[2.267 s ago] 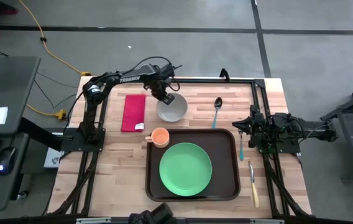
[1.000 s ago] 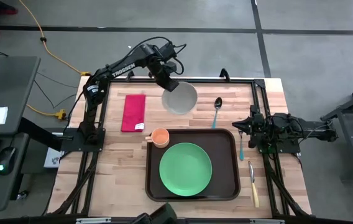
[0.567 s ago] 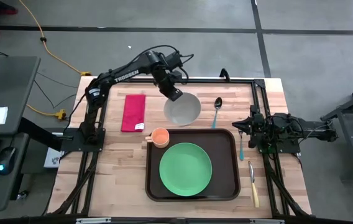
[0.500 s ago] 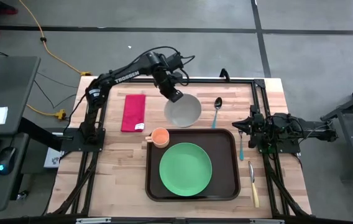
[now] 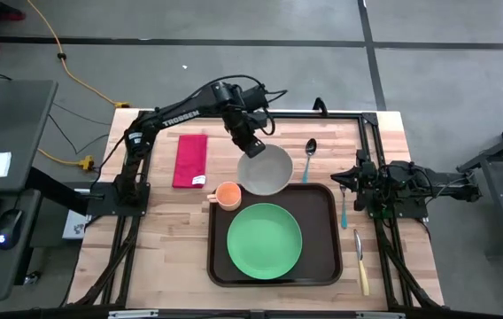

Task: Set up tray
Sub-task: Put the gray bowl on top of the green plate on the brown serving tray

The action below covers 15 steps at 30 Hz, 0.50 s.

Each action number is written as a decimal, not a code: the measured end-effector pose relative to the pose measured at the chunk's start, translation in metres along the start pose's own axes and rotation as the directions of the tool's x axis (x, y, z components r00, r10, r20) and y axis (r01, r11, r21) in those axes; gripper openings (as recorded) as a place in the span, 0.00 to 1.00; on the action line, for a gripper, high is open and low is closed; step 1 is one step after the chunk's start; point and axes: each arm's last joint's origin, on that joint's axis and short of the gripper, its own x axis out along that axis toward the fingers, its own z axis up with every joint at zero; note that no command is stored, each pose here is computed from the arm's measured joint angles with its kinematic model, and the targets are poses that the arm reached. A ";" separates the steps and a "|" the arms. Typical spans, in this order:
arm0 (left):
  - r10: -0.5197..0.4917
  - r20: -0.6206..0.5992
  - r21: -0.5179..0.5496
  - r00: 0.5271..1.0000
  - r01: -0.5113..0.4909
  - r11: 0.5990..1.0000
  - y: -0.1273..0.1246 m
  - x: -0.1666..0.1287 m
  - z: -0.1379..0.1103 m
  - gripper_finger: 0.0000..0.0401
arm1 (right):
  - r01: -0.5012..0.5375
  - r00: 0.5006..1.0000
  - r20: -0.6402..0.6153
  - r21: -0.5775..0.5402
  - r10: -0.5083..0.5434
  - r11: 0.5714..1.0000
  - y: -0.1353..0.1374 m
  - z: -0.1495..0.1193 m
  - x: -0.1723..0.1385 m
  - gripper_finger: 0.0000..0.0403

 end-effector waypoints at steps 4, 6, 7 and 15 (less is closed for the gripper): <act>-0.002 -0.018 0.015 1.000 0.002 1.000 -0.014 0.005 -0.005 0.05 | 0.000 1.000 0.000 0.000 0.000 1.000 0.000 0.000 0.000 0.00; -0.006 -0.027 0.018 1.000 0.006 1.000 -0.021 0.008 -0.007 0.05 | 0.000 1.000 0.000 0.000 0.000 1.000 0.000 0.000 0.000 0.00; -0.008 -0.031 0.025 0.999 0.009 1.000 -0.025 0.009 -0.009 0.05 | 0.000 1.000 0.000 0.000 0.000 1.000 0.000 0.000 0.000 0.00; -0.020 -0.063 0.023 0.998 0.022 1.000 -0.052 0.020 -0.020 0.05 | 0.000 1.000 0.000 0.000 0.000 1.000 0.000 0.000 0.000 0.00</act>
